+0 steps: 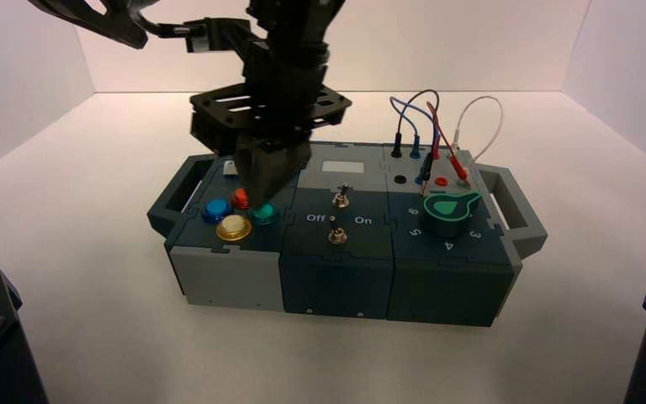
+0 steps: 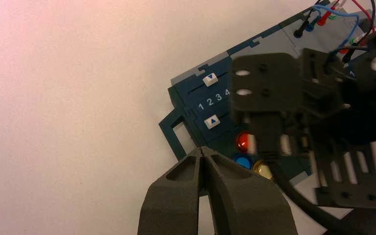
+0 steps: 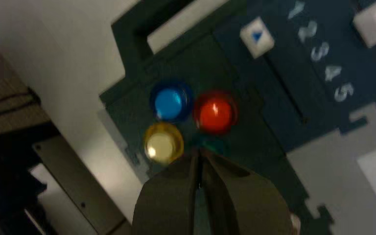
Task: Push the green button with the right gripper.
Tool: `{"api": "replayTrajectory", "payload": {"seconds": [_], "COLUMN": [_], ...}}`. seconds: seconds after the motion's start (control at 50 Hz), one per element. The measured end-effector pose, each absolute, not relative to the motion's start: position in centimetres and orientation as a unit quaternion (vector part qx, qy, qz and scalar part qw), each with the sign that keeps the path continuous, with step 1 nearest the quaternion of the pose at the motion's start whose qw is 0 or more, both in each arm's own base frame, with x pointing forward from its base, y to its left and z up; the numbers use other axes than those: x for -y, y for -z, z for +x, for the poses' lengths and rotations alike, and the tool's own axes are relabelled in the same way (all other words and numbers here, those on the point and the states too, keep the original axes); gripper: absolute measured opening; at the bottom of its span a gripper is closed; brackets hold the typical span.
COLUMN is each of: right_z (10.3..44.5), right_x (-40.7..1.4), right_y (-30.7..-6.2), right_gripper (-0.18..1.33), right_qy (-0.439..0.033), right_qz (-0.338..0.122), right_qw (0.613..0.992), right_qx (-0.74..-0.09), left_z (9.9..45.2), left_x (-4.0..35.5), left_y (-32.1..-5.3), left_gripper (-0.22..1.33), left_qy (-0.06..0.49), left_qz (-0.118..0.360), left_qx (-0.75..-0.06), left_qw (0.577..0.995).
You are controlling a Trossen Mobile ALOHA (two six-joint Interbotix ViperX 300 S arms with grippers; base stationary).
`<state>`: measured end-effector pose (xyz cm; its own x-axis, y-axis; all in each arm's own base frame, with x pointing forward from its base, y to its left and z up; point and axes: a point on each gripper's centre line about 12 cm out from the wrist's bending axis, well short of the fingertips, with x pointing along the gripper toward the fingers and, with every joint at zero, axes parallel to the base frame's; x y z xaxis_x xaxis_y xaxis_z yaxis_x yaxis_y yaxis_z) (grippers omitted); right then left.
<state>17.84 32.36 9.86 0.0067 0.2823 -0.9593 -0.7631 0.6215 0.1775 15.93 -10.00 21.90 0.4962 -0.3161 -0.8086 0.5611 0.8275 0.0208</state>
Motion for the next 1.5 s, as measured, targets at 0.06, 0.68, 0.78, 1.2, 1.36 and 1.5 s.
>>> {"api": "replayTrajectory", "payload": {"seconds": [0.06, 0.68, 0.78, 1.2, 1.36, 1.5], "right_z": [17.7, 17.8, 17.8, 17.9, 17.7, 17.6], "right_x": [-32.1, -31.7, -31.7, -31.5, -31.3, -31.2], "right_y": [-10.0, -11.6, -10.9, -9.8, -11.1, -13.4], "right_gripper": [-0.14, -0.14, -0.14, -0.14, -0.14, -0.14], "right_qy": [-0.385, -0.39, -0.387, -0.379, -0.384, -0.395], "right_qz": [-0.206, -0.2, -0.203, -0.203, -0.197, -0.187], "right_qw": [0.68, 0.69, 0.687, 0.684, 0.689, 0.701], "right_qx": [-0.589, -0.576, -0.581, -0.589, -0.582, -0.563], "left_z": [15.9, 15.8, 15.8, 15.7, 15.7, 15.5], "left_x": [10.0, 9.9, 9.9, 9.8, 9.8, 9.7], "left_y": [-21.9, -21.8, -21.7, -21.9, -21.9, -21.6], "left_gripper": [-0.16, -0.16, -0.16, -0.16, -0.16, -0.16], "left_qy": [0.256, 0.255, 0.255, 0.255, 0.255, 0.256], "left_qz": [0.141, 0.143, 0.143, 0.143, 0.143, 0.144], "left_qx": [-0.432, -0.439, -0.439, -0.438, -0.437, -0.441], "left_qw": [0.853, 0.85, 0.849, 0.85, 0.851, 0.848]}}
